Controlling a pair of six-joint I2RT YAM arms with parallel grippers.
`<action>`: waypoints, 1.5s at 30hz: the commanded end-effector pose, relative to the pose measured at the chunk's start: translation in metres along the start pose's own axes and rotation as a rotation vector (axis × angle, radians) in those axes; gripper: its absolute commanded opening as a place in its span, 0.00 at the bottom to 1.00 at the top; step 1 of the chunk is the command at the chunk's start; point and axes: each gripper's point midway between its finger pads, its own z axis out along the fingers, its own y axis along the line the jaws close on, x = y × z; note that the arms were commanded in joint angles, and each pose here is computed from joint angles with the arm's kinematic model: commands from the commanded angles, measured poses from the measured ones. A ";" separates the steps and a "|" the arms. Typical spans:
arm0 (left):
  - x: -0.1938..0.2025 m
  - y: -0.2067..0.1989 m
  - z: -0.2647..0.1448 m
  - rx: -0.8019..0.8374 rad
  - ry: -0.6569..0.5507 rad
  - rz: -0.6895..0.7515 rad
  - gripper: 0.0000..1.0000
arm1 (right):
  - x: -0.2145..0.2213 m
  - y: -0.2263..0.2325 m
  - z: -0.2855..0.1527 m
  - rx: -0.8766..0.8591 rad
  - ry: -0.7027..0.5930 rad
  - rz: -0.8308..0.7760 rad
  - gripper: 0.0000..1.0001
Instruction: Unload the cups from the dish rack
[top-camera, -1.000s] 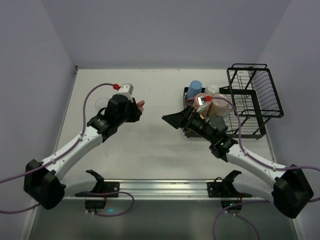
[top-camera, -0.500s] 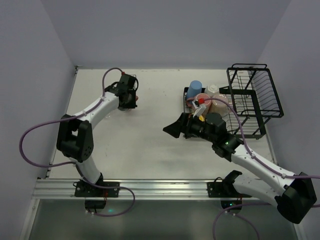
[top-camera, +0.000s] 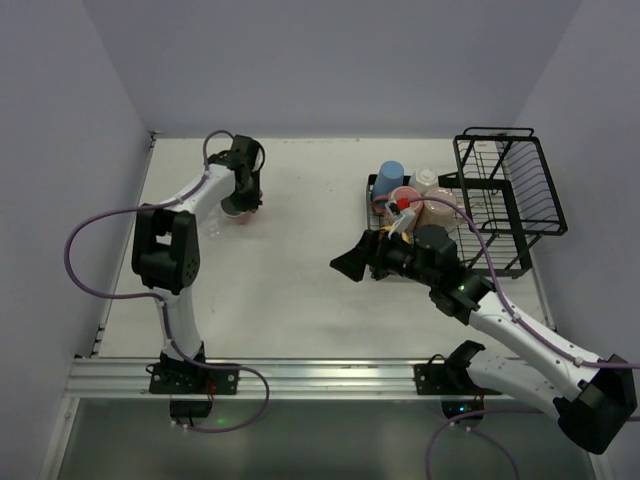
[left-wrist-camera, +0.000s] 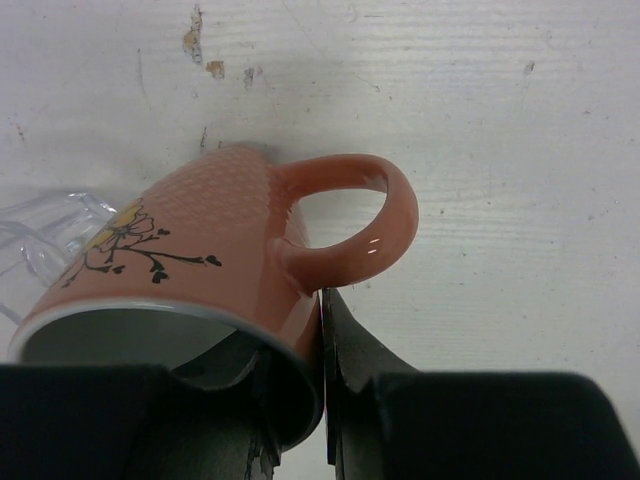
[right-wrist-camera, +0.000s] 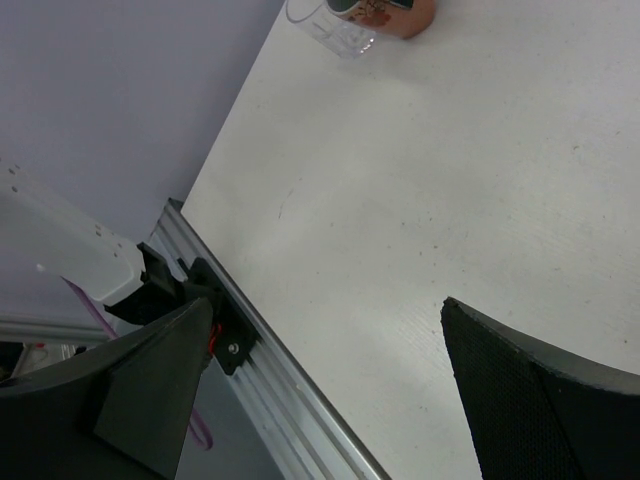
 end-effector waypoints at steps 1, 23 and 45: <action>-0.016 -0.004 -0.015 0.043 -0.024 0.035 0.21 | -0.014 0.012 -0.006 -0.013 -0.027 -0.043 0.99; -0.070 -0.061 -0.154 0.437 -0.400 0.015 0.98 | -0.046 -0.061 -0.045 0.445 -0.113 -0.217 0.99; 0.086 -0.082 -0.230 0.686 -0.598 0.190 1.00 | -0.043 -0.174 -0.029 0.871 0.194 -0.293 0.99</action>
